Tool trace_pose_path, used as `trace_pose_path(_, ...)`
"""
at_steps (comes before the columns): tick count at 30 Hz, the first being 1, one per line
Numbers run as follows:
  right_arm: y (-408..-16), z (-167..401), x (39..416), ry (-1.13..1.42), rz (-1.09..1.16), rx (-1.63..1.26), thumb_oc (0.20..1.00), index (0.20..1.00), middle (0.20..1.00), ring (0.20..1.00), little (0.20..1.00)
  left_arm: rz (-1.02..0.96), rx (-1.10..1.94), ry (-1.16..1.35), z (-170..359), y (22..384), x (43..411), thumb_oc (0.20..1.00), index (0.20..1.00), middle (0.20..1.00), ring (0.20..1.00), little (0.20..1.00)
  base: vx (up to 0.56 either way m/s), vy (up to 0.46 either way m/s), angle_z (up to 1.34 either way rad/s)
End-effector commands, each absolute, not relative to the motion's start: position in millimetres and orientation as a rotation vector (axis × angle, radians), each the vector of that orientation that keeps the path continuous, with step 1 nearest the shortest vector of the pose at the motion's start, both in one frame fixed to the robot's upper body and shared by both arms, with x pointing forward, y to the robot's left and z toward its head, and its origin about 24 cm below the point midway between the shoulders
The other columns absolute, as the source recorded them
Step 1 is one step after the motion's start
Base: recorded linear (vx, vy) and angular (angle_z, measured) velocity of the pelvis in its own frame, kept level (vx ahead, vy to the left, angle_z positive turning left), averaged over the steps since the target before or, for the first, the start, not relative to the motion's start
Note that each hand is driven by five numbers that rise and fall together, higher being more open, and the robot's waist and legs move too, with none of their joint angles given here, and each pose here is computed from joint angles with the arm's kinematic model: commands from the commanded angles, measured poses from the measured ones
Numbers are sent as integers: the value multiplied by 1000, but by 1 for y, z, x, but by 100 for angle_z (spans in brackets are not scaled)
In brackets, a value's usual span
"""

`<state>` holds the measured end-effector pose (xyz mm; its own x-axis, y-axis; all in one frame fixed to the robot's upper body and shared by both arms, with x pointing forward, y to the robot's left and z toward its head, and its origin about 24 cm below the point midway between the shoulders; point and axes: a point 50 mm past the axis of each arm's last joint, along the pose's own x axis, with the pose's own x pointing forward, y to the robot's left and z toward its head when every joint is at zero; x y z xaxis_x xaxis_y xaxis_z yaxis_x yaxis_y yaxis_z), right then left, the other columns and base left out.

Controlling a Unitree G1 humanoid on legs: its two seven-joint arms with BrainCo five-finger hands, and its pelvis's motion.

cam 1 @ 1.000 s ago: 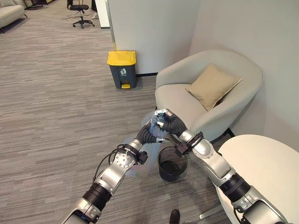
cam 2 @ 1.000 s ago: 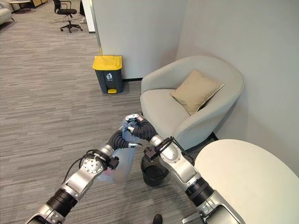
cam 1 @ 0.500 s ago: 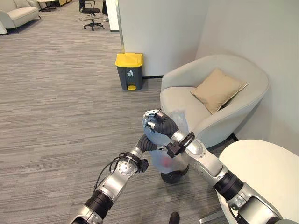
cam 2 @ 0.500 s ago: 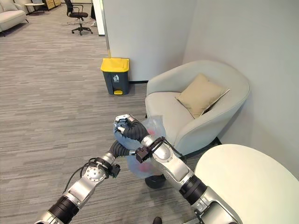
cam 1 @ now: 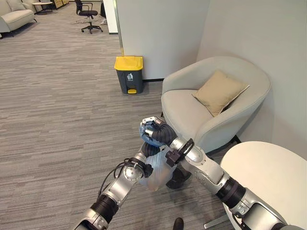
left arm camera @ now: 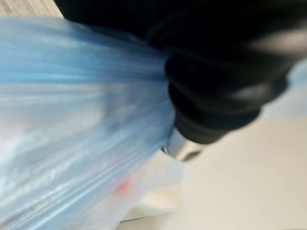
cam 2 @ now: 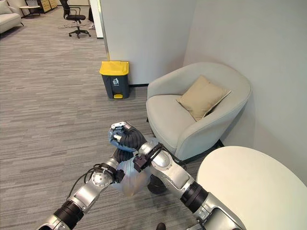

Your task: Gather garbage on tea table into small bin, then transfer packed bag to large trash can.

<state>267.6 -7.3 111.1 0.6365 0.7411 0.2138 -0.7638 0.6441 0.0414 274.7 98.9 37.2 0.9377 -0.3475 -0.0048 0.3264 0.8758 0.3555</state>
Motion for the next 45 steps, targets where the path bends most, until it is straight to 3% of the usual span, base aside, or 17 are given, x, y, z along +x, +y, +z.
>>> trace_pose_path(1,19,172,258,-438,988,247,200,200,200,200,200,-360,280,-203,68,86,291,200,200,200,200,200,0,0,0)
trace_pose_path(7,4,172,263,-516,920,40,200,200,200,200,200,-325,231,-222,73,97,288,200,200,200,200,200,0,0,0)
trace_pose_path(8,-3,174,264,-559,884,-46,821,821,821,821,821,-304,226,-215,72,103,287,200,200,200,200,200,0,0,0)
trace_pose_path(9,-9,176,265,-593,854,-105,1000,1000,1000,1000,1000,-288,224,-209,70,108,286,200,200,200,200,200,0,0,0)
trace_pose_path(17,-50,187,267,-795,616,-517,1000,1000,1000,1000,1000,-170,253,-148,55,144,274,200,200,200,200,200,0,0,0)
trace_pose_path(22,-70,178,267,-784,530,-641,1000,1000,1000,1000,1000,-107,265,-74,40,166,264,200,200,200,200,200,0,0,0)
trace_pose_path(34,-154,84,259,-259,352,-601,1000,1000,1000,1000,1000,88,254,194,-9,230,225,200,200,200,200,200,0,0,0)
trace_pose_path(45,-232,-8,215,250,123,-487,1000,1000,1000,1000,1000,209,230,427,-44,283,171,200,200,200,200,200,0,0,0)
